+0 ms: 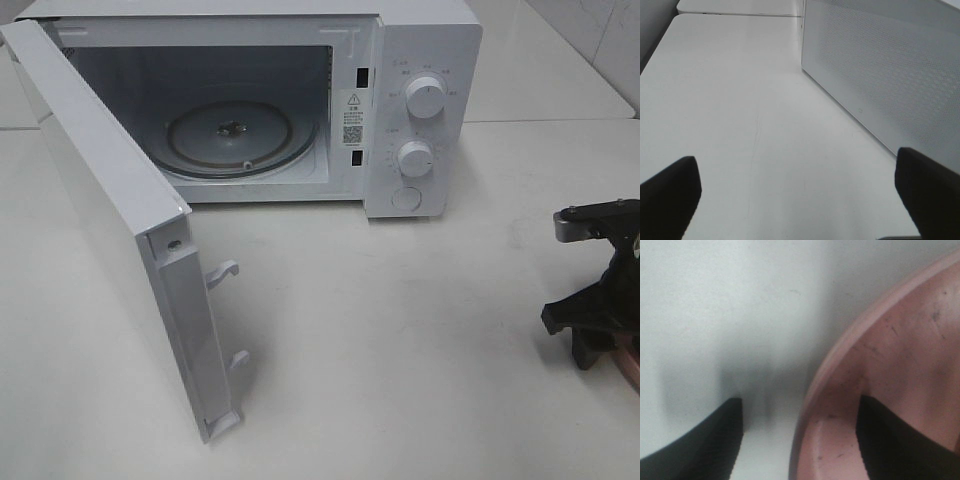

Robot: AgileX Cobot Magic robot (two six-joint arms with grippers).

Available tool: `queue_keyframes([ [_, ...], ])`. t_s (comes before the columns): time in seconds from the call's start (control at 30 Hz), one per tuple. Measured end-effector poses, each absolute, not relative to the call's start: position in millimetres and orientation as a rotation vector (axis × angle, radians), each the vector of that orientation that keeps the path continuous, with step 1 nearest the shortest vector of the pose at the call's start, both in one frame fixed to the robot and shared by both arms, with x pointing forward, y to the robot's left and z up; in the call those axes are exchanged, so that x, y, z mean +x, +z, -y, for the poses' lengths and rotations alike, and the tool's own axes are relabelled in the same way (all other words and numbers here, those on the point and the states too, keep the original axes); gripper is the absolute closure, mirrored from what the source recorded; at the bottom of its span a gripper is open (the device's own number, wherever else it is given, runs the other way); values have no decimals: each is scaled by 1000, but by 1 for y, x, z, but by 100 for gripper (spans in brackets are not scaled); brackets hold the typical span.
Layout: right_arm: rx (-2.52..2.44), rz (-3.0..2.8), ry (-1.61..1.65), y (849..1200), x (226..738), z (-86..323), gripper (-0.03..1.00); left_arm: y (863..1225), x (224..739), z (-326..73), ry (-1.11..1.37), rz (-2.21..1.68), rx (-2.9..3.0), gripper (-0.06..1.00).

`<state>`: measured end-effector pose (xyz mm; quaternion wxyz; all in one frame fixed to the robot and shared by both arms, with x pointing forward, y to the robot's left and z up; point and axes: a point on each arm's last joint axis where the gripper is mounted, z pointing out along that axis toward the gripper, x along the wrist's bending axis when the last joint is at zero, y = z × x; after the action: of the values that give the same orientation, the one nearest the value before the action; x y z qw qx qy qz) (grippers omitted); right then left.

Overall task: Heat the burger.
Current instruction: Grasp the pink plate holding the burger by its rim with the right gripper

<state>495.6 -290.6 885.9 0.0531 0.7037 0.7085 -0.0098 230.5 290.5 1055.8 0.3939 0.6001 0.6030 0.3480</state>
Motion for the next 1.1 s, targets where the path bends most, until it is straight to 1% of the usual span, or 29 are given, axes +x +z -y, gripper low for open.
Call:
queue_keyframes([
  [0.03,2155,-2140,-27,886,496,290,40,1056,230,-290,883,-1530,1522,-3],
  [0.07,2137,-2147,-37,886,496,291,53,1056,230,-290,883,-1530,1522,-3],
  [0.1,2137,-2147,-37,886,496,291,53,1056,230,-290,883,-1530,1522,-3],
  [0.13,2119,-2155,-52,886,496,293,66,1056,230,-290,883,-1530,1522,-3],
  [0.17,2119,-2155,-52,886,496,293,66,1056,230,-290,883,-1530,1522,-3],
  [0.2,2119,-2155,-54,886,496,293,72,1056,230,-290,883,-1530,1522,-3],
  [0.23,2120,-2157,-59,886,496,292,73,1056,230,-290,883,-1530,1522,-3],
  [0.77,2127,-2149,-63,890,495,292,74,1056,230,-290,883,-1530,1522,-3],
  [0.83,2138,-2146,-79,893,492,293,83,1056,230,-290,883,-1530,1522,-3],
  [1.1,2142,-2145,-111,902,486,294,87,1056,230,-290,883,-1530,1522,-3],
])
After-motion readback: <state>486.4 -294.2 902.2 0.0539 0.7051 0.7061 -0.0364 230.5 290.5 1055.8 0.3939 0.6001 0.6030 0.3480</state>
